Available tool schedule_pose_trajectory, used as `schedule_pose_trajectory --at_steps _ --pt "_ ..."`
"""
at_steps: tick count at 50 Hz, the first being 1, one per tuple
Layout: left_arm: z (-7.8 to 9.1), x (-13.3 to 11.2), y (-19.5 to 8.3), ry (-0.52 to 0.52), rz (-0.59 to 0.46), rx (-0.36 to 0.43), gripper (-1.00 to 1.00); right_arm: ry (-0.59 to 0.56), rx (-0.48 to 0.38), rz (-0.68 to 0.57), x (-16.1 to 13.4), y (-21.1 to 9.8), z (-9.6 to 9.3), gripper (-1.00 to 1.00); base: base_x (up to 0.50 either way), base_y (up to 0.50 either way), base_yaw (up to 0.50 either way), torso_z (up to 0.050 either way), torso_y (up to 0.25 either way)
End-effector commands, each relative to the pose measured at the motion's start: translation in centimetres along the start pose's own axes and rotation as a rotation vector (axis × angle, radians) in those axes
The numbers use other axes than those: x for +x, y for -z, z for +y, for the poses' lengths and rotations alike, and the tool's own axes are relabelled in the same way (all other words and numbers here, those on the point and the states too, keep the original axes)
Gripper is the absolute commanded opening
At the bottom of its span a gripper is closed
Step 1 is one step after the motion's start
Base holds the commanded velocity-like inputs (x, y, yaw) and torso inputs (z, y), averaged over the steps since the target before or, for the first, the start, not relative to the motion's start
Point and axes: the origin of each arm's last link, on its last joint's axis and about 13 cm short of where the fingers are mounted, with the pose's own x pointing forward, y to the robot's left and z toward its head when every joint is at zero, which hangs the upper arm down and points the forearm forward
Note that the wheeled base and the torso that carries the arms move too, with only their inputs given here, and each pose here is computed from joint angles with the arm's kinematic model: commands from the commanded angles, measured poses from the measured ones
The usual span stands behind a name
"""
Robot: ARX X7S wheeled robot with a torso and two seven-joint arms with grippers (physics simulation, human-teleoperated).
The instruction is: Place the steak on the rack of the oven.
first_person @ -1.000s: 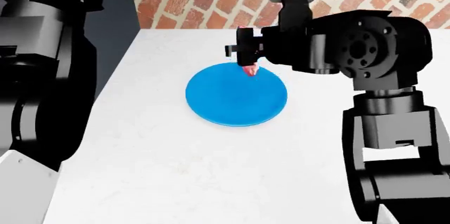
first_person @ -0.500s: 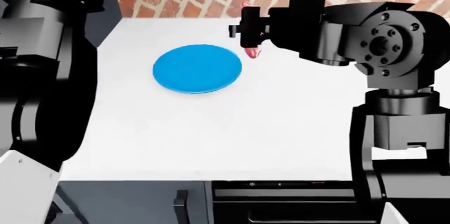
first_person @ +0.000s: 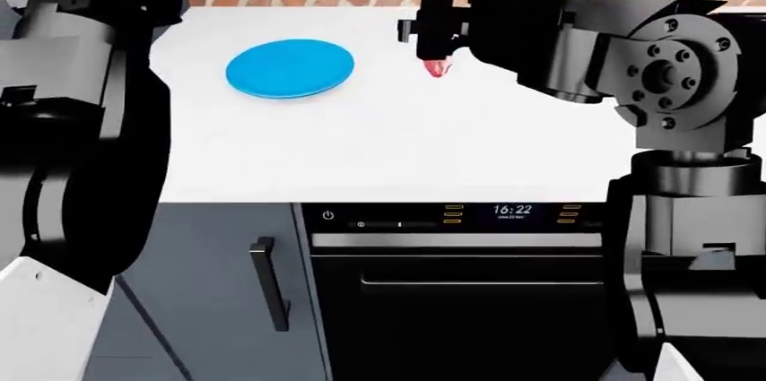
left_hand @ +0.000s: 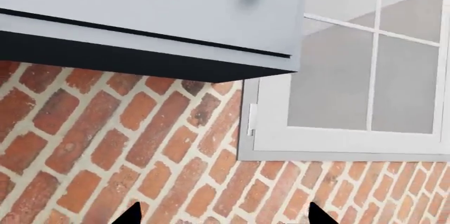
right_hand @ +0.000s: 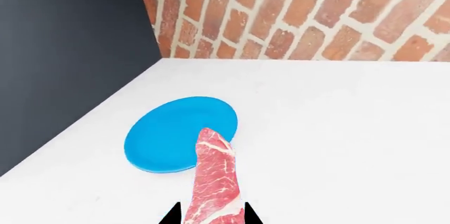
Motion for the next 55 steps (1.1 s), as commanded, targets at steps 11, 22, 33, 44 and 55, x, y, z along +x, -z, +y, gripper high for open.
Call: schedule_pose_trajectory --at_steps 11,22,33,44,55 --pt "0.0 0.1 0.0 -0.033 -0.042 -0.033 1.0 0.027 -0.04 -0.142 0.0 -0.6 0.0 -1.0 -0.15 0.0 0.0 0.0 0.0" --pt "0.0 0.1 0.0 0.013 -0.078 -0.047 1.0 0.011 -0.034 -0.242 -0.9 -1.0 0.4 -1.0 -0.02 0.0 0.05 0.0 0.0" --pt "0.5 -3.2 8.5 -0.125 0.163 -0.277 1.0 0.023 0.004 -0.31 -2.7 -1.0 0.4 -1.0 -0.25 -0.01 0.48 0.0 0.0" --pt "-6.1 -14.9 -0.7 0.108 -0.138 -0.083 1.0 0.033 0.009 -0.306 -3.1 -0.7 0.3 -1.0 -0.42 -0.04 0.32 0.0 0.0" --pt "-6.1 -15.0 -0.9 0.107 -0.138 -0.091 1.0 0.031 0.0 -0.309 -3.3 -0.7 0.4 -1.0 -0.39 -0.05 0.36 0.0 0.0"
